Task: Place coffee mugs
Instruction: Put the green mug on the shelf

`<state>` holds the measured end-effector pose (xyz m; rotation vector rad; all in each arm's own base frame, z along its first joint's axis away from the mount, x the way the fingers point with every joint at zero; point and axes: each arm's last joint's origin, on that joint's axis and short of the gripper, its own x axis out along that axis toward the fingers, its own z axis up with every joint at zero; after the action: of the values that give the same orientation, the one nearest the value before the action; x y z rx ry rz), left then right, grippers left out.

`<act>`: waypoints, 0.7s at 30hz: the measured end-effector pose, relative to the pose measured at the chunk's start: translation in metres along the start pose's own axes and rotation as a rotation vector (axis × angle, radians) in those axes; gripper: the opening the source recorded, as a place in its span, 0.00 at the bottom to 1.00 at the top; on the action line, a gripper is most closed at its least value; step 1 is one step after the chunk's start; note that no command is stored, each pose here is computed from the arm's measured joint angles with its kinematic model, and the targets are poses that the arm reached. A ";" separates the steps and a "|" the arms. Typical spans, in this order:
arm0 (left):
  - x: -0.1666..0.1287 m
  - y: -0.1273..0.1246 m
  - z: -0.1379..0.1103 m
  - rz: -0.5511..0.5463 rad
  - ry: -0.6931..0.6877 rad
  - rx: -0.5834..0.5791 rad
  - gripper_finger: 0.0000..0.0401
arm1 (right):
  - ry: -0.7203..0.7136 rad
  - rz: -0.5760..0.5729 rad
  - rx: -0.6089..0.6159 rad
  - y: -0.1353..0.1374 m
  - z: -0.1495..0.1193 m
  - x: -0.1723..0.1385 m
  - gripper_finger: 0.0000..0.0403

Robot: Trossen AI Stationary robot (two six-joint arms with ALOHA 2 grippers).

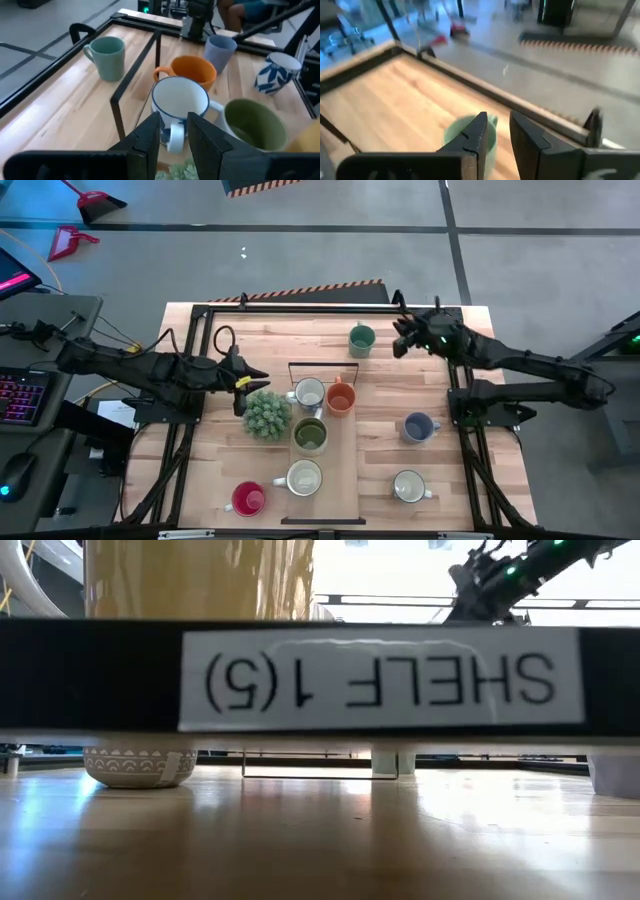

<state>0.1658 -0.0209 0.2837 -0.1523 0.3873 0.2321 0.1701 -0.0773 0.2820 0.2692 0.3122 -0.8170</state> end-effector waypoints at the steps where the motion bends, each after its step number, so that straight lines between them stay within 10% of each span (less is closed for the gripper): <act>1: 0.000 0.001 0.001 -0.006 -0.004 -0.006 0.22 | 0.037 0.010 0.007 -0.003 0.002 0.006 0.17; 21: 0.009 0.000 0.002 -0.005 -0.001 -0.126 0.22 | 0.494 0.104 -0.080 0.002 0.038 0.135 0.17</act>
<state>0.1743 -0.0186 0.2816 -0.2773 0.3711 0.2514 0.2654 -0.1798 0.2668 0.4078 0.7855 -0.6256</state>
